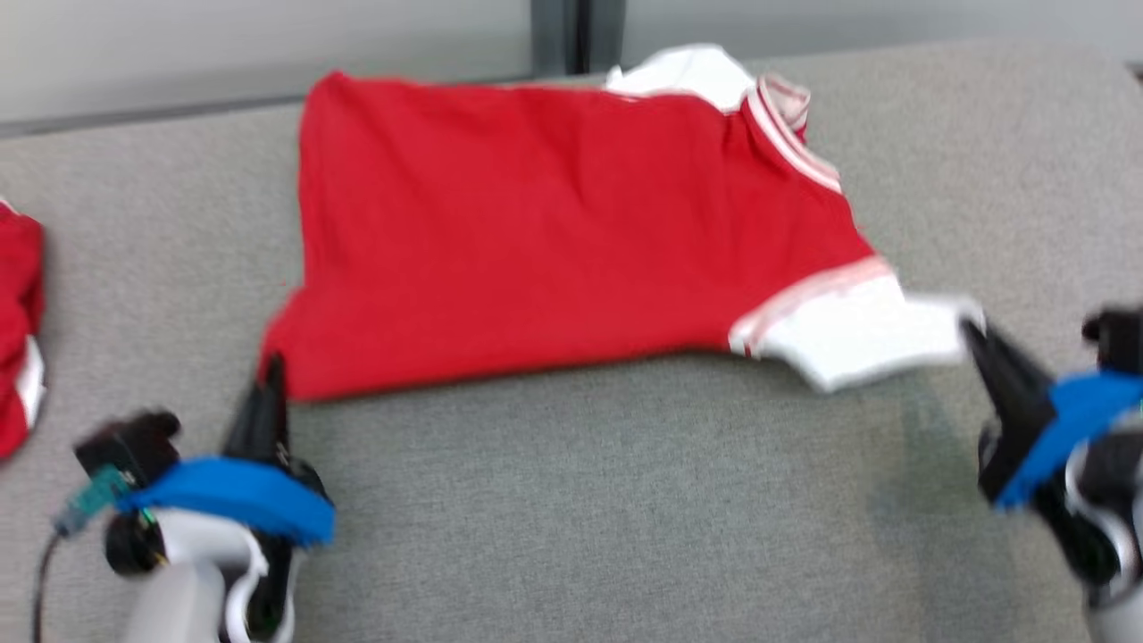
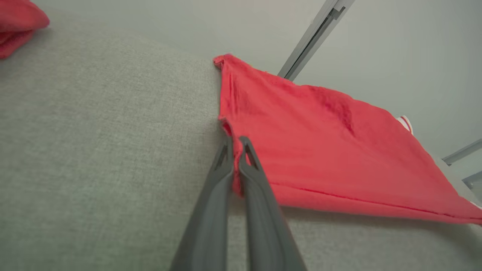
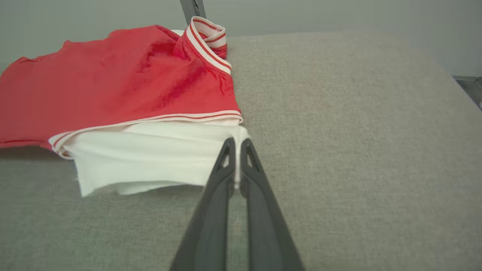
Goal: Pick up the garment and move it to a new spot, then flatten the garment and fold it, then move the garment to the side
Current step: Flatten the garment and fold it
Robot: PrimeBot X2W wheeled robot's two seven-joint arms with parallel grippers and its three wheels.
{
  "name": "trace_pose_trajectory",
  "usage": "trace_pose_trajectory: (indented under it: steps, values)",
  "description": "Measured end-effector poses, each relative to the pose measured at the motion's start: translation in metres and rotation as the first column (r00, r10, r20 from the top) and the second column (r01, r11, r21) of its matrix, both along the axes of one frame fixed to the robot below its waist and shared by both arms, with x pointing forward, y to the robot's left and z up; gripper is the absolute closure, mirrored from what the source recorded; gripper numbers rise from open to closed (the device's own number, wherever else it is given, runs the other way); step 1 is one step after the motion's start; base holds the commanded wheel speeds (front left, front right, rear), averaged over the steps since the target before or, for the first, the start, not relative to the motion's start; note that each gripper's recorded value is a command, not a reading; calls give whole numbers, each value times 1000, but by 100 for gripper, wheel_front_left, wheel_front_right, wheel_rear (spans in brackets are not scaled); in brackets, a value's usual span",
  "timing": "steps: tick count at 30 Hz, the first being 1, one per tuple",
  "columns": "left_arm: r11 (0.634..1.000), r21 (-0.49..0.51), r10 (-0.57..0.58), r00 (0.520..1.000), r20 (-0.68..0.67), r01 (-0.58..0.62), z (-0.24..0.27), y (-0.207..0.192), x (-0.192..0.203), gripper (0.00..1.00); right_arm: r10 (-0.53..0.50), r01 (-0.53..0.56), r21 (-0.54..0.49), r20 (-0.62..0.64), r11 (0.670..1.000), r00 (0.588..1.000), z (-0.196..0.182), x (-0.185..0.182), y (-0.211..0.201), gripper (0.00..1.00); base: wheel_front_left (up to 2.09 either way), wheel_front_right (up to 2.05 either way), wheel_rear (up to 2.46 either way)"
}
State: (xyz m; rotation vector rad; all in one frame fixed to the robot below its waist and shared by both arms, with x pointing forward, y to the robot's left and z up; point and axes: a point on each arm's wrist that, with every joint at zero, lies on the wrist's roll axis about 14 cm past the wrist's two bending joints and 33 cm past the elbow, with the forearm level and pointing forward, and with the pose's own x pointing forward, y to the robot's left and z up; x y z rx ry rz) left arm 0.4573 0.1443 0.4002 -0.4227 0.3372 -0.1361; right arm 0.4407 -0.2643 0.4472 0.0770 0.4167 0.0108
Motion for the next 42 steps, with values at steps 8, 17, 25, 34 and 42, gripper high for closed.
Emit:
trace_pose_trajectory:
  steps: [8, 17, 25, 34, 42]
  values:
    - [998, -57, -25, 991, -135, 18, 3, -13, -73, 100, -63, 87, 95, -227, 992, 972, -14, -93, 26, 100, 0, 0, 0]
    - [997, -65, -56, 963, -263, 41, 12, -10, -131, 100, -111, 145, 69, -360, 987, 926, 0, -157, 20, 100, 0, 0, 0]
    - [994, -83, -91, 970, -224, 74, 29, -18, -117, 100, -84, 110, 77, -282, 991, 956, 18, -134, 28, 100, 0, 0, 0]
    - [992, -105, -97, 970, -223, 75, 27, -34, -66, 100, 1, 1, 18, -122, 1000, 993, 48, -52, 41, 100, 0, 0, 0]
    - [998, -62, -49, 955, -292, 32, -1, -26, -40, 100, 64, -66, -31, -72, 997, 995, 46, 4, 42, 100, 0, 0, 0]
